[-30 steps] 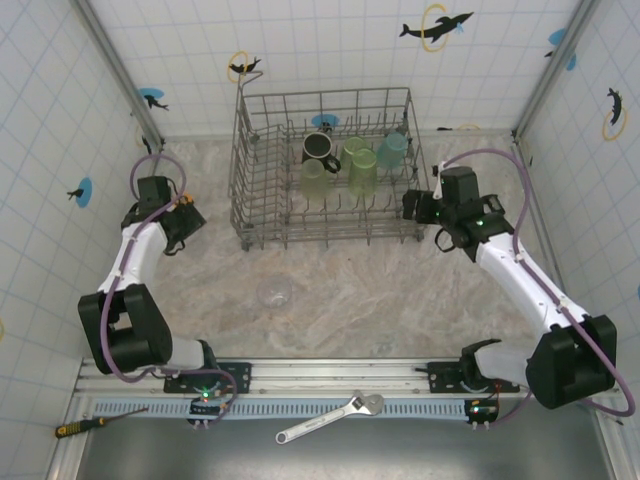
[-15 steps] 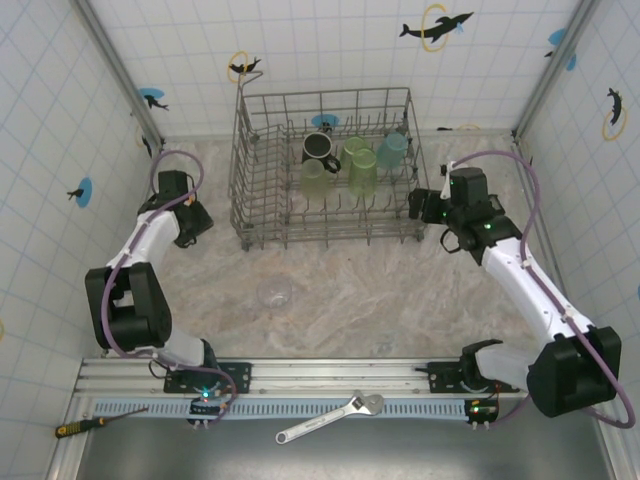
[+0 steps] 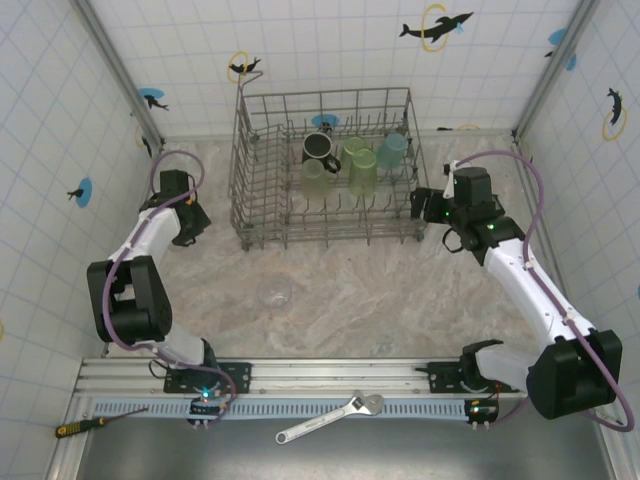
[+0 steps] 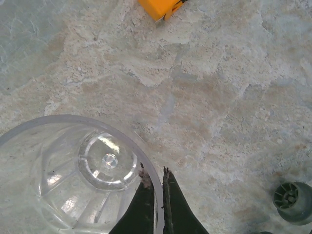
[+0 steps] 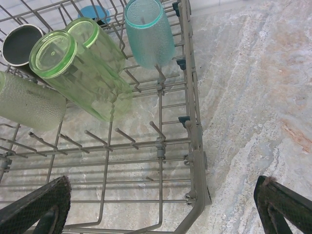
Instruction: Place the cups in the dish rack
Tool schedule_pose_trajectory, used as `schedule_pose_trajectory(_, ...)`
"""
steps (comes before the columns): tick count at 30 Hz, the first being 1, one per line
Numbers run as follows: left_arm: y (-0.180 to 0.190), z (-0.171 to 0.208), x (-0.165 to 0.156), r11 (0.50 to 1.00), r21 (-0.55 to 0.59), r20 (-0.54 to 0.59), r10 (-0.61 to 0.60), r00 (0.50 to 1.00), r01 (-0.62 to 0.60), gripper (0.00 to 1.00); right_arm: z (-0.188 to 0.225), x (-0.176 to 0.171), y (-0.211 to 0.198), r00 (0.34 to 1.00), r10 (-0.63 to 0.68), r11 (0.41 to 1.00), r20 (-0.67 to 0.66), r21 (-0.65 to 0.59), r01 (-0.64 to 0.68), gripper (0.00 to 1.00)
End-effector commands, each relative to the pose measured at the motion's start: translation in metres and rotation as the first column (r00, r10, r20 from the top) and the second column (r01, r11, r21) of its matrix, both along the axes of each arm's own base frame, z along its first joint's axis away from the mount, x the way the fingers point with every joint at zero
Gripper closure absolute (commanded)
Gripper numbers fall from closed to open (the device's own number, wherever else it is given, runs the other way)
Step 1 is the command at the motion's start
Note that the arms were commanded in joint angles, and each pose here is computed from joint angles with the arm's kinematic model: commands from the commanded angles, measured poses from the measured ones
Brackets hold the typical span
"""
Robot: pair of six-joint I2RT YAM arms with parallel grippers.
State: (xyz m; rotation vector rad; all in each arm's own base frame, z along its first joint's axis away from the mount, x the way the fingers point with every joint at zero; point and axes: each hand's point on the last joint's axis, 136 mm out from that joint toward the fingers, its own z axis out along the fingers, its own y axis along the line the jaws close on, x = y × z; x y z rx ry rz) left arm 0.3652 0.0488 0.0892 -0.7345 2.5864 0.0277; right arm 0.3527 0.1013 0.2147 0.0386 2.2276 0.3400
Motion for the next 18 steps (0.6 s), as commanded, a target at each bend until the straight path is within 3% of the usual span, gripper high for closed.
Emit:
schedule_pose_trajectory(1,0.001,-0.005,-0.012,1.0,0.008,-0.047,0.009,0.999,-0.009,1.0,0.0,-0.006,-0.001,1.0,0.001,1.0,0.007,0.016,-0.001,0.0)
schedule_pose_trajectory(8,0.0,0.01,-0.021,1.0,-0.003,-0.016,0.021,1.0,-0.021,1.0,-0.003,-0.008,-0.001,1.0,0.006,1.0,0.008,0.02,-0.006,0.0)
schedule_pose_trajectory(18,-0.012,0.052,-0.017,0.998,-0.063,0.118,0.007,0.993,0.0,1.0,-0.002,-0.008,0.006,1.0,0.016,0.997,-0.002,0.072,-0.016,0.0)
